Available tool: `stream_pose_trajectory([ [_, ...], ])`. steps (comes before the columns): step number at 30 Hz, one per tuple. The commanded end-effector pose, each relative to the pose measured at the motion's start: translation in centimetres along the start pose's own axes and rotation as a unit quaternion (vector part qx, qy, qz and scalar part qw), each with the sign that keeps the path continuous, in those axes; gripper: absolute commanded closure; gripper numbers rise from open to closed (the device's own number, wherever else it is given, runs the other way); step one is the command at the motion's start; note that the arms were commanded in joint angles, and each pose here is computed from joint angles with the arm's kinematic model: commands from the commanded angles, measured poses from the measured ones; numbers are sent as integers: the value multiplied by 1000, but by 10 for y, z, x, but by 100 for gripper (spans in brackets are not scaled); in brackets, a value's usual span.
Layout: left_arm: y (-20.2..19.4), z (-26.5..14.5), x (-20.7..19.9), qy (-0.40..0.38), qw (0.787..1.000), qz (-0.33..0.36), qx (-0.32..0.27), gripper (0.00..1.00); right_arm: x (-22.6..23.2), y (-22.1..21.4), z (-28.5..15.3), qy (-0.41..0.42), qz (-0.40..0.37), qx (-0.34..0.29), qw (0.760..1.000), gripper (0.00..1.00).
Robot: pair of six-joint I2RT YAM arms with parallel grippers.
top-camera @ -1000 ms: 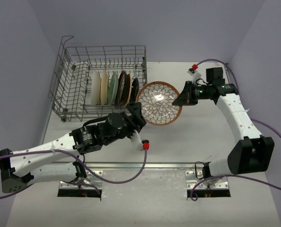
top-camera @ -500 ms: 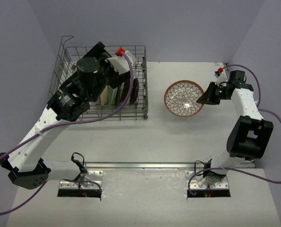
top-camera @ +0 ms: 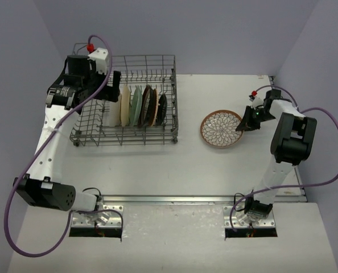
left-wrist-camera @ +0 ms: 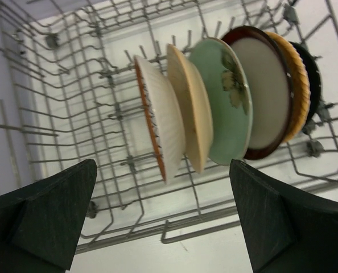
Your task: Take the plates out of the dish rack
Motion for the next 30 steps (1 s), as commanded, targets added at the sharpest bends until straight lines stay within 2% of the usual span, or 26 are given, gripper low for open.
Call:
stream_pose_trajectory([
  [1,-1,-9,-1,-41,997,-43,-38,1,6,24,-9,37,-32,-38,998,100],
  [5,-14,5,4,-54,995,-78,-14,2,0,19,-1,36,-27,-22,999,98],
  [8,-23,14,9,-84,990,-112,17,6,-5,18,4,35,-37,-10,999,78],
  [9,-25,15,11,-82,990,-117,19,6,-5,19,4,35,-38,-10,999,77],
  [12,-26,15,11,-90,989,-120,19,7,-8,25,2,17,-41,-1,999,55],
  [18,-32,17,13,-105,984,-140,31,8,-8,36,-7,-11,-48,-7,999,40],
  [21,-36,19,15,-104,984,-143,36,9,-3,46,-21,-26,-59,-21,998,32],
  [25,-46,29,16,-108,982,-147,57,17,12,56,-47,-34,-88,-58,994,19],
  [30,-53,45,15,-124,978,-150,69,32,47,61,-91,-17,-126,-121,984,1],
])
Point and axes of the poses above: each gripper's point midway between its finger pads, its own z axis out along the fingers, its own x axis along the line the jaws close on, y = z × x, the point moved 10 cm from there along -z, back along the fingers, and after that the axes turned 4 degrees about -z, right-handed, at the moved point
